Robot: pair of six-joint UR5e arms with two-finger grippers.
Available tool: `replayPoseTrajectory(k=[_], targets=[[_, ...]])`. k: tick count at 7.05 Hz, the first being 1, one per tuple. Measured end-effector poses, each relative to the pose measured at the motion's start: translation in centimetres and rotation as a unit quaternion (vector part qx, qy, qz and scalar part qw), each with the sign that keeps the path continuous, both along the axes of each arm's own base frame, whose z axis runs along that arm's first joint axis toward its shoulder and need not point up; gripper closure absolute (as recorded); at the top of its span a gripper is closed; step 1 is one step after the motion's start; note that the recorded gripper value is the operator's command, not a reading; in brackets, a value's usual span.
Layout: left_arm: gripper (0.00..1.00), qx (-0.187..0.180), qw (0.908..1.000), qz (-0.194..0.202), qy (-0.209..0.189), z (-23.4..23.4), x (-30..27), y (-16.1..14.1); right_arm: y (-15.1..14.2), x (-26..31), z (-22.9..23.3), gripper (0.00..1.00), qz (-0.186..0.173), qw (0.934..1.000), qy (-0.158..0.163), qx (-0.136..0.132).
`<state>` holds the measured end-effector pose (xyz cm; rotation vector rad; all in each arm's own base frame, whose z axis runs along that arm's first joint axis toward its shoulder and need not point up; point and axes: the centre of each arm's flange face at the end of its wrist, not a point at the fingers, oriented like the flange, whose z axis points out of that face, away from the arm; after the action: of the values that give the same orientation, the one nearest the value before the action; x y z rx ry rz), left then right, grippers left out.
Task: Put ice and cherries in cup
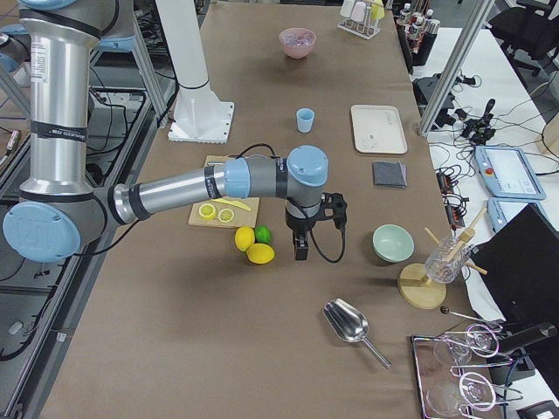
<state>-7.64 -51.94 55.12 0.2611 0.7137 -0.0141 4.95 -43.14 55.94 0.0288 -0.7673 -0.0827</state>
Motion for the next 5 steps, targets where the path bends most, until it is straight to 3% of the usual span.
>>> replayPoseTrajectory(k=[2, 5], targets=[[0.02, -0.010, 1.0000, 0.002, 0.001, 0.9, 0.2, 0.3, 1.9, 3.3, 3.1, 0.00, 0.008, 1.0000, 0.004, -0.004], [0.02, -0.019, 0.9998, 0.004, 0.002, 2.6, 0.5, 1.0, 2.0, 4.0, 5.4, 0.00, 0.012, 0.9997, 0.006, -0.020]])
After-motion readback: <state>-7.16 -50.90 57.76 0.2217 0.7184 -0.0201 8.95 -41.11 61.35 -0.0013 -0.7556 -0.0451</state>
